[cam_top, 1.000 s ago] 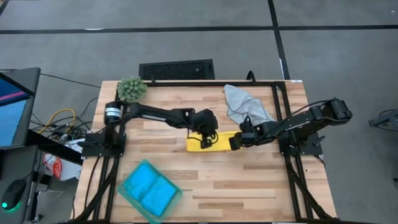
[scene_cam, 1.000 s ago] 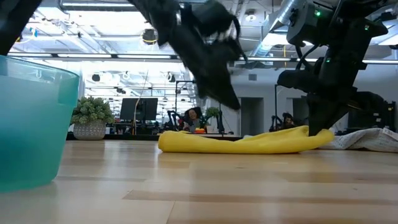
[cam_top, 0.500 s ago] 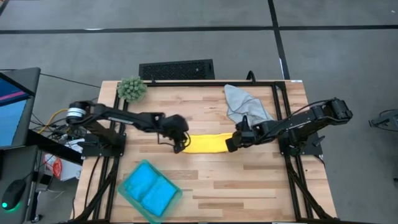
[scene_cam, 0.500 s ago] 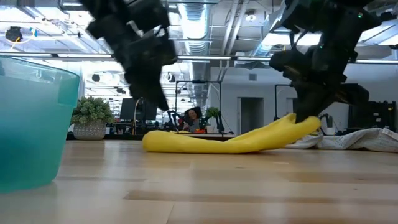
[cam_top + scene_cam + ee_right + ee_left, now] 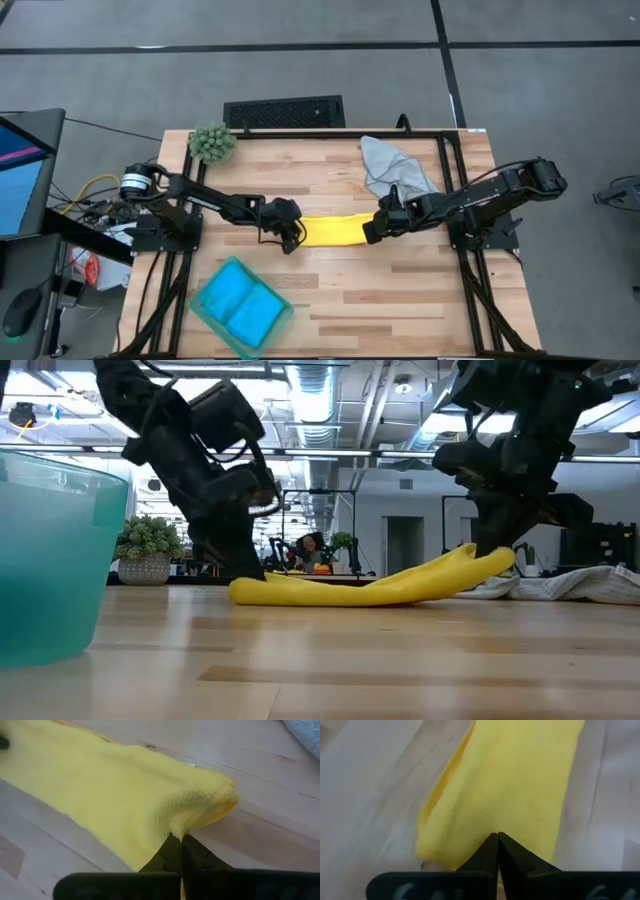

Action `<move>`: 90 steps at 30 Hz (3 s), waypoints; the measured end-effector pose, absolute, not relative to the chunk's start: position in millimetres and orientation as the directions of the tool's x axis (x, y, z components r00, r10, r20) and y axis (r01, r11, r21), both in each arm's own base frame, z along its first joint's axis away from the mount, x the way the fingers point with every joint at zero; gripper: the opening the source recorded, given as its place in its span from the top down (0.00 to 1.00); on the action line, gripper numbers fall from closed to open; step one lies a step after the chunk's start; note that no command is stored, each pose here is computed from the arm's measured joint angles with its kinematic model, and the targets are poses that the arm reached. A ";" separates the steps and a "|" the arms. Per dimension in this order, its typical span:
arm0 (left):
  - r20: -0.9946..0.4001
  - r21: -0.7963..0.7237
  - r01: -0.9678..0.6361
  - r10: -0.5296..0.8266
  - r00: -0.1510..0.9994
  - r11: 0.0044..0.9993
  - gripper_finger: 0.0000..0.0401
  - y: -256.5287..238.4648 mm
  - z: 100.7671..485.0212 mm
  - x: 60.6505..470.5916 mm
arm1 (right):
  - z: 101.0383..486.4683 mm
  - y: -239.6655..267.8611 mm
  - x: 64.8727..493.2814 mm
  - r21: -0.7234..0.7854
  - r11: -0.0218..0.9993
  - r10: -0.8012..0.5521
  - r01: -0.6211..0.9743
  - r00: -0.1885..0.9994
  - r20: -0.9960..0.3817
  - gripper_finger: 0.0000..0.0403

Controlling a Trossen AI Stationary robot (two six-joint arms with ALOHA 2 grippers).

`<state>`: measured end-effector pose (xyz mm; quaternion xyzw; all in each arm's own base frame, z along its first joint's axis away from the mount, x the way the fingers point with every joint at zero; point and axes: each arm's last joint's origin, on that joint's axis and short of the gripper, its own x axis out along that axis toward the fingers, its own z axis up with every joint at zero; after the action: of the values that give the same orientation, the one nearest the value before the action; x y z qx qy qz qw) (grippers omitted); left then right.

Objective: Fold microfiber towels
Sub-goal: Fold the yellow towel

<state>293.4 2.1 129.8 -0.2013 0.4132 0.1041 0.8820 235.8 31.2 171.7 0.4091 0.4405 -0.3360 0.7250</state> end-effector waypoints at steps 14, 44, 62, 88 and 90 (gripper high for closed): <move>-0.741 -0.331 -0.333 -0.024 0.671 0.883 1.00 -0.5 113.3 307.3 | 201.7 31.9 262.3 0.428 0.497 -0.106 0.755 0.543 -0.833 0.97; -0.661 -0.342 -0.356 0.046 0.749 0.870 1.00 -1.2 109.0 322.3 | 192.6 31.0 304.7 0.617 0.529 -0.007 0.583 0.730 -0.684 0.97; -0.654 -0.365 -0.340 0.021 0.756 0.867 1.00 -4.7 112.7 325.1 | 177.1 36.1 368.5 0.578 0.651 0.106 0.493 0.695 -0.711 0.97; -0.742 -0.339 -0.407 0.025 0.670 0.848 1.00 -0.5 111.6 313.7 | 175.0 22.8 365.2 0.533 0.626 0.036 0.570 0.661 -0.750 0.95; -0.730 -0.352 -0.407 0.025 0.683 0.843 1.00 -0.5 111.0 315.6 | 174.5 22.4 364.7 0.528 0.625 0.035 0.575 0.655 -0.755 0.94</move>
<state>315.6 -0.5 111.0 -0.2521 0.3786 0.1223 0.8821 364.7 22.4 174.5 0.4003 0.3811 -0.1651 0.8169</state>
